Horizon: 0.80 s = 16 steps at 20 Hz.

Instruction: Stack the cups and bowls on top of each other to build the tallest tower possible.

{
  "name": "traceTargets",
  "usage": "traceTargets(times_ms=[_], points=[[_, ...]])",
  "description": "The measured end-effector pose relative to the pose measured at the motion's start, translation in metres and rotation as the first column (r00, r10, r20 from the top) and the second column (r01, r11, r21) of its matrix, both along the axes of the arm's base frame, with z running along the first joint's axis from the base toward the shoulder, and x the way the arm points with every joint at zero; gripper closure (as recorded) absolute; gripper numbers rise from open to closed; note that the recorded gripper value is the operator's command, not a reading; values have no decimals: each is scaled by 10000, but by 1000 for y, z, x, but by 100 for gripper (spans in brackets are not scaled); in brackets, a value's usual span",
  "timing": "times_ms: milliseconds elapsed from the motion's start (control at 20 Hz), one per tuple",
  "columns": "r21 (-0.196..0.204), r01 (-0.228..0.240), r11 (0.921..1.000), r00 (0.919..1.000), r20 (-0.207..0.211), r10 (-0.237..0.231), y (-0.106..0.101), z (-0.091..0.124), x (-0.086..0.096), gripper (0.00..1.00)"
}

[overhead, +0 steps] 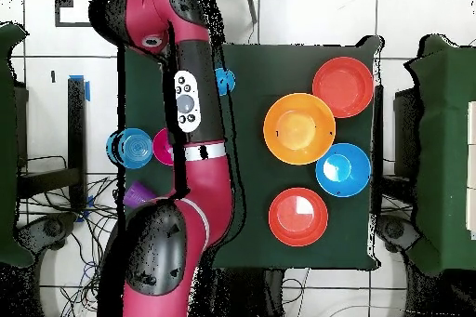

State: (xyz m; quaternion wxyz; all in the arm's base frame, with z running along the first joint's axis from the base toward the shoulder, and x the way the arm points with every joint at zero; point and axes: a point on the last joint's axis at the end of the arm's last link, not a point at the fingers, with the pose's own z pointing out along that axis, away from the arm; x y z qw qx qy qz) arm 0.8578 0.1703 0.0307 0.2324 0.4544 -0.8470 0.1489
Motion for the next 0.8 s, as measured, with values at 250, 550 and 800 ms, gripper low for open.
traceTargets(times_ms=[250, 550, 800], points=[[-131, -127, 9998, 9988, 474, 133, 3, 9, 10, 0], [28, -250, 9997, 9974, 679, 247, 8, 29, 15, 0], [763, -733, 9944, 9966, 440, 701, 13, 51, 6, 0]])
